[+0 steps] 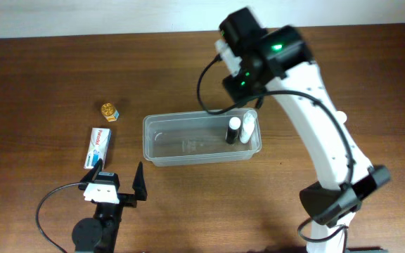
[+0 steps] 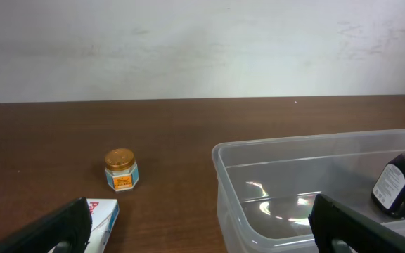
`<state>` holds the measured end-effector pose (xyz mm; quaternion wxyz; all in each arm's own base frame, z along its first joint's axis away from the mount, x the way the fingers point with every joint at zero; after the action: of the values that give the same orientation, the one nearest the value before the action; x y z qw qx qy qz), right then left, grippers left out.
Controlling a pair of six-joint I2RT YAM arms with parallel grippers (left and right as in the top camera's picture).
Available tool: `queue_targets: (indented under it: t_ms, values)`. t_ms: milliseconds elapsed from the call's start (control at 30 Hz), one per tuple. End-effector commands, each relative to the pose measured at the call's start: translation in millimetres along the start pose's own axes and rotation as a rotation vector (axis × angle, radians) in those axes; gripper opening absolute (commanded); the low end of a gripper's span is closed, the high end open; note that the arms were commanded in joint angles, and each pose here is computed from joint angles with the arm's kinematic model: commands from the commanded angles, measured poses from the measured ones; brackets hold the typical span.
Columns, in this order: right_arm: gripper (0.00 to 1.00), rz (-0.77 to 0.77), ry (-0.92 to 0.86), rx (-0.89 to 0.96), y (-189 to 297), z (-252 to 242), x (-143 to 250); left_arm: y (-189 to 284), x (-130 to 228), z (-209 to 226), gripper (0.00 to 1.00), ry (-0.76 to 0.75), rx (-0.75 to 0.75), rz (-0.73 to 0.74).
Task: Pack container
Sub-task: 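Release the dark bottle and raise the right gripper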
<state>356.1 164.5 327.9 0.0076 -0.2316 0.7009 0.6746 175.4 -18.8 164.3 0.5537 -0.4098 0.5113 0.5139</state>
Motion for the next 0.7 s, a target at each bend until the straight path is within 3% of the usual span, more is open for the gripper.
queue_targets:
  t_ms: [0,300,500,667]
  values:
    - [0.56,-0.098,-0.218,0.130,40.1,-41.3,-1.1,-0.1,2.2,1.2,0.99,-0.015,-0.010,0.008]
    - [0.60,-0.130,-0.719,0.112,55.3,-143.9,18.4,-0.2,2.4,1.1,0.99,-0.015,-0.010,0.008]
    - [0.63,0.055,-0.949,0.119,16.2,-216.6,61.3,-0.2,2.4,1.1,0.99,-0.015,-0.010,0.008]
    - [0.63,0.222,-1.000,0.124,-15.7,-242.6,97.3,-0.1,2.2,1.1,0.99,-0.015,-0.010,0.008]
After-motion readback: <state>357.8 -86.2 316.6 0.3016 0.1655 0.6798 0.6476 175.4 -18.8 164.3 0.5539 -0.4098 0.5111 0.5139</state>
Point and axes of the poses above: each gripper's point midway between its finger pads, its own y axis back along the fingers, its own z axis along the line the jaws close on, x = y × z, the point moved 7 cm from there along y, back along the fingers, and after that the axes turned 11 degrees about -y, right-handed, at the moved point
